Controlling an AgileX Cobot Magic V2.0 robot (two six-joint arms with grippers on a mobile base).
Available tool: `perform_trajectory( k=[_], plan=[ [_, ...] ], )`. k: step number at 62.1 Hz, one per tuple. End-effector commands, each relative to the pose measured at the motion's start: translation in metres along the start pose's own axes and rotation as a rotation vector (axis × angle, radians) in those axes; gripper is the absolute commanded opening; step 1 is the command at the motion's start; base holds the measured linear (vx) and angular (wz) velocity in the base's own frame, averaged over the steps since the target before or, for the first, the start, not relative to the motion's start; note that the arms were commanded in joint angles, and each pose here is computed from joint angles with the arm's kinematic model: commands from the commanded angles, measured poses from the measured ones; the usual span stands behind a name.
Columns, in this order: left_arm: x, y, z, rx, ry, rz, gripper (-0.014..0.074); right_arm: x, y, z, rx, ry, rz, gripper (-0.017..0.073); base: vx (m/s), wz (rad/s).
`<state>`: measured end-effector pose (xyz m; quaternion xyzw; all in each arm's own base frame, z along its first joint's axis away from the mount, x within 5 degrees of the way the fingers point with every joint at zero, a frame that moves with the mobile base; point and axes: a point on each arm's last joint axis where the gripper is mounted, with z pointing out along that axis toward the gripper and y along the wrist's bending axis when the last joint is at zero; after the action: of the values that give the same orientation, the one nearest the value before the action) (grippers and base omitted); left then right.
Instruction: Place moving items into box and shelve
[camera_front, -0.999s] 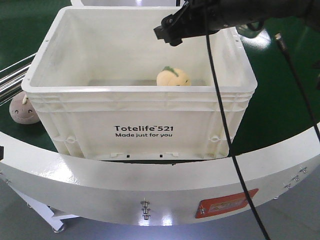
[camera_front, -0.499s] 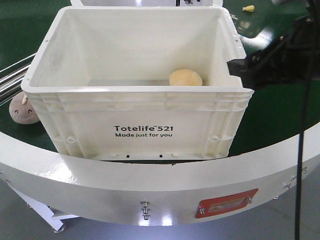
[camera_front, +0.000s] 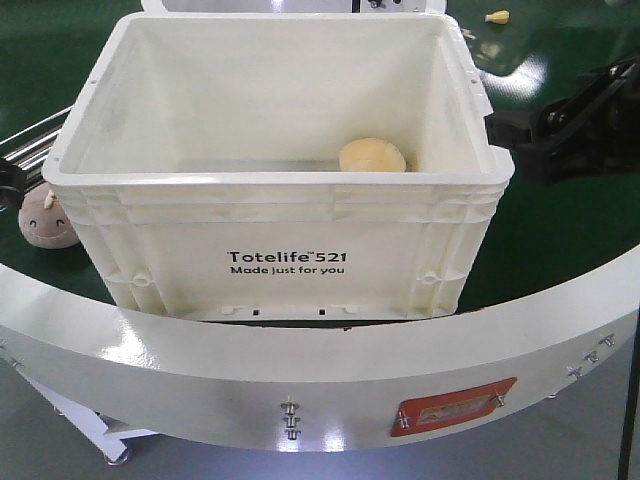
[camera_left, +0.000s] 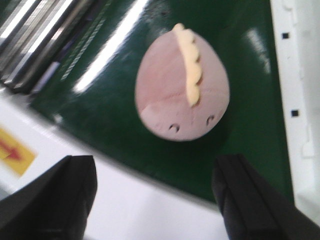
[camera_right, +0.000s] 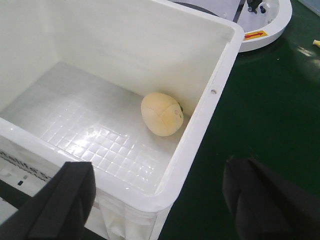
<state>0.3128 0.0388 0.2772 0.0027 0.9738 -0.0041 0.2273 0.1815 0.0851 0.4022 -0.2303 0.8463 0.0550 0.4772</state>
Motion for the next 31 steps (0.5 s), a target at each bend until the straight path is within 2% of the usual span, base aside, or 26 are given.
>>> perform_trajectory(
  k=[1, 7, 11, 24, 31],
  plan=[
    [-0.021, 0.0, -0.001, 0.065, -0.11, -0.014, 0.0593, -0.014, -0.003, -0.009, 0.02, -0.118, -0.019, 0.0572, 0.0, 0.0],
    [-0.03, -0.002, 0.021, 0.13, -0.09, 0.003, 0.0593, -0.014, -0.003, -0.009, 0.02, -0.118, -0.02, 0.0572, 0.0, 0.0],
    [-0.035, -0.003, 0.037, 0.164, -0.083, -0.004, 0.0593, -0.014, -0.003, -0.009, 0.02, -0.116, -0.02, 0.0572, 0.0, 0.0],
    [-0.033, 0.002, 0.081, 0.147, -0.022, -0.009, 0.0584, -0.014, -0.003, -0.009, 0.02, -0.115, -0.02, 0.057, 0.0, 0.0],
    [-0.03, 0.003, 0.089, 0.141, 0.011, 0.003, 0.0512, -0.014, -0.003, -0.009, 0.02, -0.115, -0.02, 0.057, 0.0, 0.0]
  ],
)
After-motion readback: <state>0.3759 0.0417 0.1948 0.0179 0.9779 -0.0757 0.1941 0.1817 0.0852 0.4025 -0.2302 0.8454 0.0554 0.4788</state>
